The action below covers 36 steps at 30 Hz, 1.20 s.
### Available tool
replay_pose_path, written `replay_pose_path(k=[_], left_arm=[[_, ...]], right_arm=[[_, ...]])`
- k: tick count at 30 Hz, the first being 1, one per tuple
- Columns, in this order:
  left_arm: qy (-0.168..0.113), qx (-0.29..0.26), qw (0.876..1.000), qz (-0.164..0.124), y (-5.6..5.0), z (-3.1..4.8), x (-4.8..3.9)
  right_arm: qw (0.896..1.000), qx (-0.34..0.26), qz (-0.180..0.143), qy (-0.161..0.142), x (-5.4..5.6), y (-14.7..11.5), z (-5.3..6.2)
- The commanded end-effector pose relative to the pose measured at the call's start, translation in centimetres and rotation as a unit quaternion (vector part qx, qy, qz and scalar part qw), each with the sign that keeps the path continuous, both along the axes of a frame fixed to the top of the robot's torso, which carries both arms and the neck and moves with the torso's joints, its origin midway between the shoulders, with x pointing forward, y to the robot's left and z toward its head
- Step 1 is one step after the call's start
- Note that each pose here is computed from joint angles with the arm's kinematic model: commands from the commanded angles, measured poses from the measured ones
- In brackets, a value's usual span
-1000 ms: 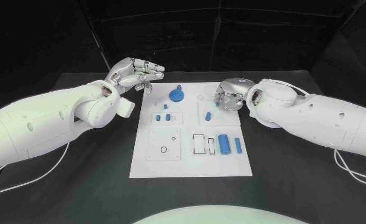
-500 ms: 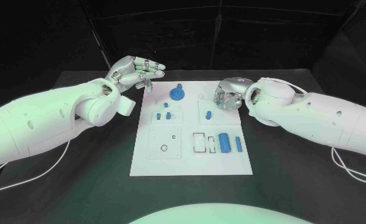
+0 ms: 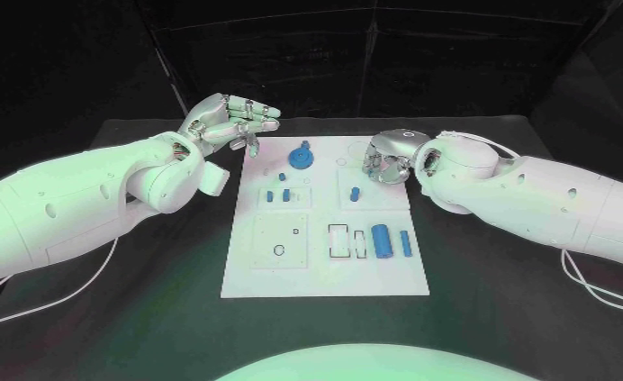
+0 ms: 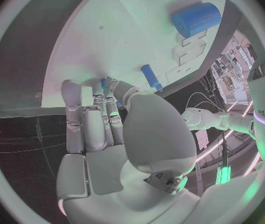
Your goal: Assemble the parts on the task board
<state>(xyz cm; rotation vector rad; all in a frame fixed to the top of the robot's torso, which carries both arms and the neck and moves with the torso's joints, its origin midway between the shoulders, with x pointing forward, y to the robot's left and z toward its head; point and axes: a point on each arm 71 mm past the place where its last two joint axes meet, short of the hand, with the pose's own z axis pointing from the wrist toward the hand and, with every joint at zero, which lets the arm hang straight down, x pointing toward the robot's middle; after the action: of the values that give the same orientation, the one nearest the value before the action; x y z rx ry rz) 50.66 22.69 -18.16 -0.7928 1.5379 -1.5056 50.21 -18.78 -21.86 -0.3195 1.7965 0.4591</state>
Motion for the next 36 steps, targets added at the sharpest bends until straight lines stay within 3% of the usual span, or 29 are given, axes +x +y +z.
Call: replay_pose_path(k=[1,25,28,36], left_arm=[[0.0,-0.005,1.0,-0.005,-0.1,0.11,-0.02],[-0.005,-0.006,1.0,0.0,0.3,0.18,-0.02],[-0.005,-0.006,1.0,0.0,0.4,0.18,-0.01],[-0.005,-0.004,1.0,0.004,0.7,0.12,0.14]], right_arm=[[1.0,0.002,-0.003,-0.025,0.0,0.1,0.3],[0.997,0.041,0.0,-0.072,-1.4,0.3,1.9],[0.996,0.047,0.002,-0.077,-1.8,0.3,2.2],[0.991,0.1,0.037,-0.081,-4.4,2.1,3.8]])
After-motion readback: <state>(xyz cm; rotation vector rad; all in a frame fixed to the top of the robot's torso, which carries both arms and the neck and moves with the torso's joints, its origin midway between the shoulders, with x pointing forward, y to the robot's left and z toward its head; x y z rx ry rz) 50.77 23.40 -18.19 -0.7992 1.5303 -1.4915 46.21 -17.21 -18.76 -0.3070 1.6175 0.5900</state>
